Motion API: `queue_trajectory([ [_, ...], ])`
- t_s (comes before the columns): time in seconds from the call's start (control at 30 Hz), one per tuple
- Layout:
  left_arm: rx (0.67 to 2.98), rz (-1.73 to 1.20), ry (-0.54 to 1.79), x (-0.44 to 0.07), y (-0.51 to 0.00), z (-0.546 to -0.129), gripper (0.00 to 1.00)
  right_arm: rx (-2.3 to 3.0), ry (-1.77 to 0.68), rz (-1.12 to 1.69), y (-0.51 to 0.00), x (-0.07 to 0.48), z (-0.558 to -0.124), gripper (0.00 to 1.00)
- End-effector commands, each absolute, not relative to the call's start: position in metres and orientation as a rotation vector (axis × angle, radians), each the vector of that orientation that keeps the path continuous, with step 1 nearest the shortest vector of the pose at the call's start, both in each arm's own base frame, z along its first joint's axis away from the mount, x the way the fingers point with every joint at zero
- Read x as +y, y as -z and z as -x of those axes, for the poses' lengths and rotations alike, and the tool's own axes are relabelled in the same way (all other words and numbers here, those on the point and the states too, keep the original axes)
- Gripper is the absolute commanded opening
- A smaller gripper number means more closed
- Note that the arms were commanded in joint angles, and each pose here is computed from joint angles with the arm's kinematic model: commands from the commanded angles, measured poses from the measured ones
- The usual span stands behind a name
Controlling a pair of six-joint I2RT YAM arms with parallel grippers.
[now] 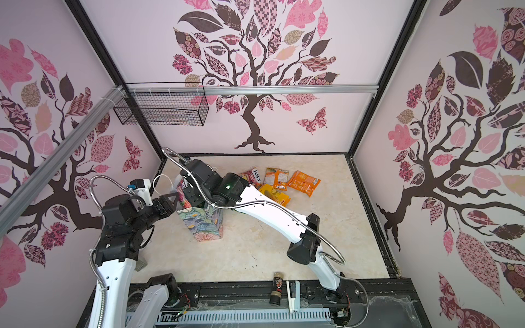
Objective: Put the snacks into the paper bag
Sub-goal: 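Lower the purple Berries bag into the paper bag and open the right gripper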
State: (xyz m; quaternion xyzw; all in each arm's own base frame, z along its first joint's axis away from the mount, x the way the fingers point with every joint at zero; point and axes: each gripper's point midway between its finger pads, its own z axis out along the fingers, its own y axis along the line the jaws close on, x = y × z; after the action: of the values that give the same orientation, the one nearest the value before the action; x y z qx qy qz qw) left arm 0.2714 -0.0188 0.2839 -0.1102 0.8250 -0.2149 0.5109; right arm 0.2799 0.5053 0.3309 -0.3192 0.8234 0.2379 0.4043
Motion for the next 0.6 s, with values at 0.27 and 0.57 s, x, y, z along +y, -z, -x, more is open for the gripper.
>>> queue_trajectory([
  [0.27,1.987,0.269,0.521,-0.018,-0.277,-0.272,0.55,2.166,-0.617,0.788,-0.298,0.512,-0.291,0.0],
  [0.57,1.978,0.279,0.502,-0.016,-0.278,-0.269,0.56,2.182,-0.591,0.788,-0.288,0.513,-0.294,0.09],
])
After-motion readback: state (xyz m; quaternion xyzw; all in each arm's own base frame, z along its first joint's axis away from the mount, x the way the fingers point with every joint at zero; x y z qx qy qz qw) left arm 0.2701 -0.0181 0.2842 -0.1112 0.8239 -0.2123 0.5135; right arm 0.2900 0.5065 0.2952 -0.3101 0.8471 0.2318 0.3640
